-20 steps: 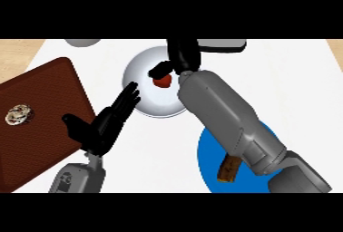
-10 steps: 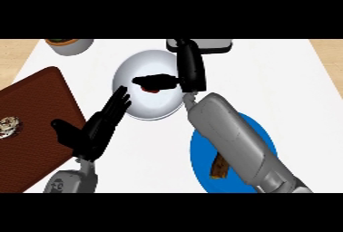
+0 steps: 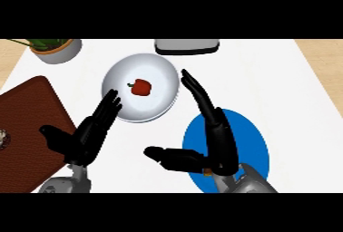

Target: Pick the bell pepper from the plate and place it in the bowl

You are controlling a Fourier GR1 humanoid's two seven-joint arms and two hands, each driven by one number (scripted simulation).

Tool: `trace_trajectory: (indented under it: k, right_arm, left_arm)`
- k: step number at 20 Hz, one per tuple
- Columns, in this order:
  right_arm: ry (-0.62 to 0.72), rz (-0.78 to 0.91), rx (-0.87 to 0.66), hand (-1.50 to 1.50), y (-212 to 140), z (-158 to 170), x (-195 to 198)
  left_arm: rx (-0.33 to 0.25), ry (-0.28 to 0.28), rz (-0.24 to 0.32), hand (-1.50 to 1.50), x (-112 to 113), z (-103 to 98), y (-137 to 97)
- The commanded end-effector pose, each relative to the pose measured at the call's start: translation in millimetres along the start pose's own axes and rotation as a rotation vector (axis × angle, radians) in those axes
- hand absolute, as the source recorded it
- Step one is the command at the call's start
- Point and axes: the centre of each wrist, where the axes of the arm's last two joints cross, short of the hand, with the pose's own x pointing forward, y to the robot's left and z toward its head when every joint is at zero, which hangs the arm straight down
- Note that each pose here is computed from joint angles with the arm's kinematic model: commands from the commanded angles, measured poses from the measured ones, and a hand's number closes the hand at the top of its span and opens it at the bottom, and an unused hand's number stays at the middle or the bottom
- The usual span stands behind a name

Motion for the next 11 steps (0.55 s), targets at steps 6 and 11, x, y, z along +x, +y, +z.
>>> trace_trajectory:
  k: [6, 11]
  right_arm:
    - [0.033, -0.030, 0.079, 1.50, -41.1, 156.7, 57.6]
    - [0.147, -0.017, 0.253, 1.50, -29.8, 248.3, 71.4]
  left_arm:
    - [0.017, 0.006, 0.009, 0.00, -4.0, 10.9, 5.6]
    - [0.042, 0.018, 0.002, 0.00, -5.8, 10.0, 14.9]
